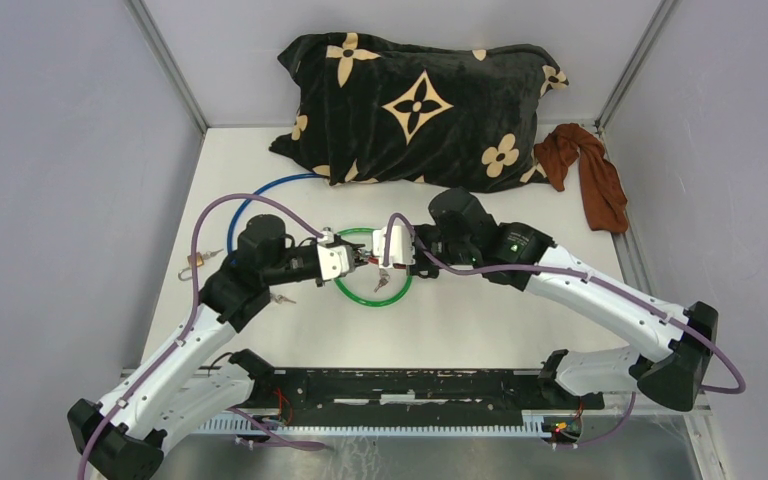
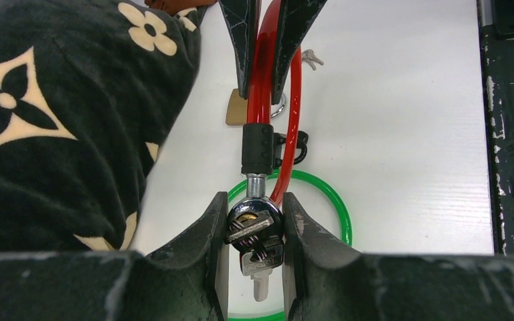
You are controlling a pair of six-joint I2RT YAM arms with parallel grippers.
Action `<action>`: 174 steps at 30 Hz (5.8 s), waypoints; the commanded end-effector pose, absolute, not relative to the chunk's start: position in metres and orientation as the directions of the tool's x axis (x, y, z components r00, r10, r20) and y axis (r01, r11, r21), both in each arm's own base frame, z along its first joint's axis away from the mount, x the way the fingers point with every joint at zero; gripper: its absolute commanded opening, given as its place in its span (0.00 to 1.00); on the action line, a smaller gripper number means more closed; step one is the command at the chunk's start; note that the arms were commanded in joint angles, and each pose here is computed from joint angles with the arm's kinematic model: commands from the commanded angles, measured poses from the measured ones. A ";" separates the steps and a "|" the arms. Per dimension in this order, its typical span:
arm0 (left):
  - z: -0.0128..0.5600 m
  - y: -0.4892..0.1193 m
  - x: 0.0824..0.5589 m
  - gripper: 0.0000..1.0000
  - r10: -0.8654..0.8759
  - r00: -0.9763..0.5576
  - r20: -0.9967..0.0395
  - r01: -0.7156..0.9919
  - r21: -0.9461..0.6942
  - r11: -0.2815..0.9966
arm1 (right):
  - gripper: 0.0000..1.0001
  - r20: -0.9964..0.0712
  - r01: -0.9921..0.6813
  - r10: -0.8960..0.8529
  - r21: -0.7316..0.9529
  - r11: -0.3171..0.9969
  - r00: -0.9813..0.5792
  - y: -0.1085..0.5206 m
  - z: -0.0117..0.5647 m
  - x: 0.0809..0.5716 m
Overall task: Lock with the key
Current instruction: Lock the lock.
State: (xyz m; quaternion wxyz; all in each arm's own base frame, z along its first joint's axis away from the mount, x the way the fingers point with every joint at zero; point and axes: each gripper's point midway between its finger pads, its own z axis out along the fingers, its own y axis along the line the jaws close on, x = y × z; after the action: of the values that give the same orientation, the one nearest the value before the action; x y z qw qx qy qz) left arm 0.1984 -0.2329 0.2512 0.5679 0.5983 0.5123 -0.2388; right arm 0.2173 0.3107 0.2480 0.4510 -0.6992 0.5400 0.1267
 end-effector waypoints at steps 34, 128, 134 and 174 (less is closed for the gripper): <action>0.287 -0.237 0.195 0.02 0.287 0.461 -0.840 0.833 0.521 0.185 | 0.00 -0.622 -0.808 -0.653 -0.588 0.026 0.432 0.282 0.276 0.214; 0.309 -0.229 0.181 0.02 -0.195 0.326 -0.925 0.847 0.194 0.495 | 0.81 -0.588 -0.623 -0.419 -0.780 0.064 0.692 0.353 0.367 0.196; 0.308 -0.230 0.183 0.02 -0.204 0.325 -0.924 0.848 0.189 0.495 | 0.98 -0.677 -0.671 -0.259 -0.731 0.124 0.689 0.341 0.409 0.167; 0.385 -0.210 0.143 0.02 -0.478 0.320 -0.818 0.897 0.100 0.430 | 0.66 -0.873 -0.837 0.054 -0.444 0.321 0.484 0.384 0.320 0.185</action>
State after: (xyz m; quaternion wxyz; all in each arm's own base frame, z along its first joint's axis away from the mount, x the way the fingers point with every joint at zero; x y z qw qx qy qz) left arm 0.1600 -0.2201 0.3334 0.7301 0.3029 0.4361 -0.4301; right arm 0.1852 0.3759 0.2823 0.6784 -0.5025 0.4400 0.3060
